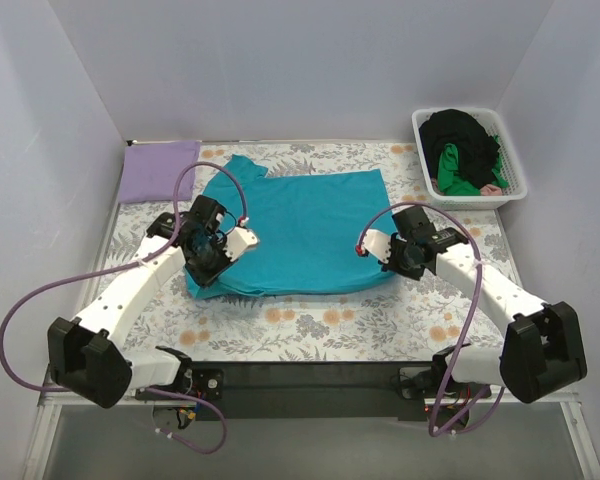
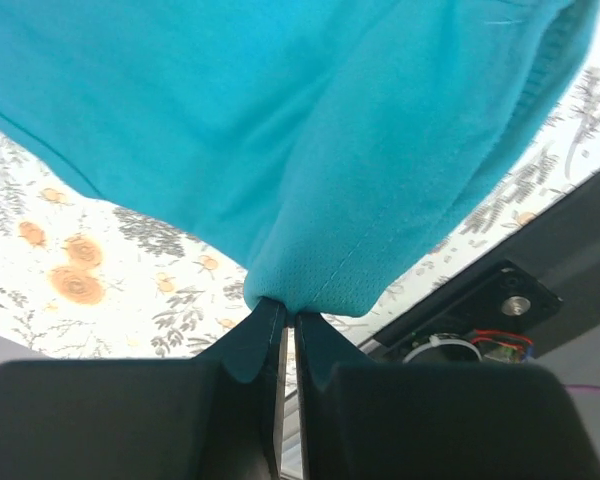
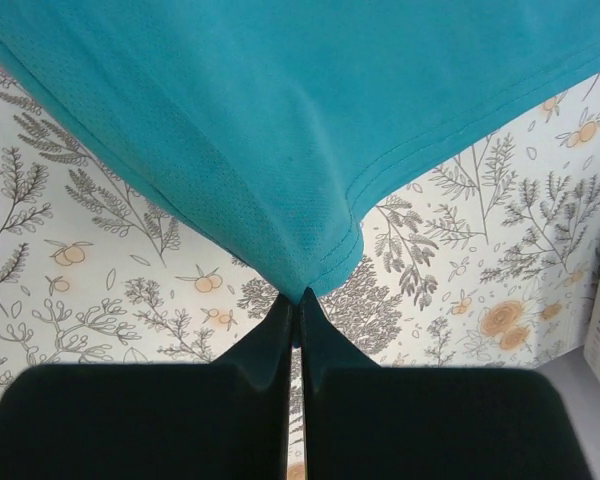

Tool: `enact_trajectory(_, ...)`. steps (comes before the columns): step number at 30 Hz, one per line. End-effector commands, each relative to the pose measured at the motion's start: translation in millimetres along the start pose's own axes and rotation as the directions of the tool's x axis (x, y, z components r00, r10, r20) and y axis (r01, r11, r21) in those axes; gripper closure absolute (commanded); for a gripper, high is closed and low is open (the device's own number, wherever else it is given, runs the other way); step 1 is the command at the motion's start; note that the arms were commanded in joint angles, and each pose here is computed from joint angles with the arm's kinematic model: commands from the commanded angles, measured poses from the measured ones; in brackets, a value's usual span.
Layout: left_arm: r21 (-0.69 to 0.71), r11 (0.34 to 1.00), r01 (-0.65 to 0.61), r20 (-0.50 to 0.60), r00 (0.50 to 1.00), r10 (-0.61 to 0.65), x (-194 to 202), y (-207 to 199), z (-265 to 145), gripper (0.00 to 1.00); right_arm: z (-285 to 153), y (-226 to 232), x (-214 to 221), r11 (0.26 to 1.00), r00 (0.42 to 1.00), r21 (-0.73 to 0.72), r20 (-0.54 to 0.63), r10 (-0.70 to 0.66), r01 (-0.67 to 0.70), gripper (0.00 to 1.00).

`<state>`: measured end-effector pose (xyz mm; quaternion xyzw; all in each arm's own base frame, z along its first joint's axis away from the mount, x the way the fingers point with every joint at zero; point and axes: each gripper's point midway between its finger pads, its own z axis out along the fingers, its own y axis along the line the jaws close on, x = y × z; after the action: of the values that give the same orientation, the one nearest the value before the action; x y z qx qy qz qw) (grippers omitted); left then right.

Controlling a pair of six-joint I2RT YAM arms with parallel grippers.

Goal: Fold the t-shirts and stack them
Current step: Fold the tshirt

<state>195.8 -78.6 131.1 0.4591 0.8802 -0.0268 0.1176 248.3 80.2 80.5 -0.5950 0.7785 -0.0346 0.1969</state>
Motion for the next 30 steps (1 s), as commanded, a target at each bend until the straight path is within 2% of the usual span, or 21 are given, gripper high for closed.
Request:
enact_trajectory(1, -0.055, 0.998, -0.026, 0.032, 0.999, 0.028, -11.8, 25.6, -3.5, 1.00, -5.5, -16.0, -11.3, 1.000, 0.999, 0.014, 0.023, -0.022, 0.022, 0.99)
enact_trajectory(11, -0.117, 0.993, 0.023, 0.075, 0.997, -0.014, -28.8, 80.4, 5.8, 1.00, 12.7, -37.7, -17.6, 1.000, 1.000, -0.024, 0.001, -0.009, 0.010, 0.99)
enact_trajectory(30, -0.150, 0.989, 0.016, 0.089, 0.996, -0.002, -63.0, 119.7, 36.3, 1.00, 38.0, -69.3, -17.4, 0.995, 0.997, -0.067, -0.005, 0.073, -0.073, 0.99)
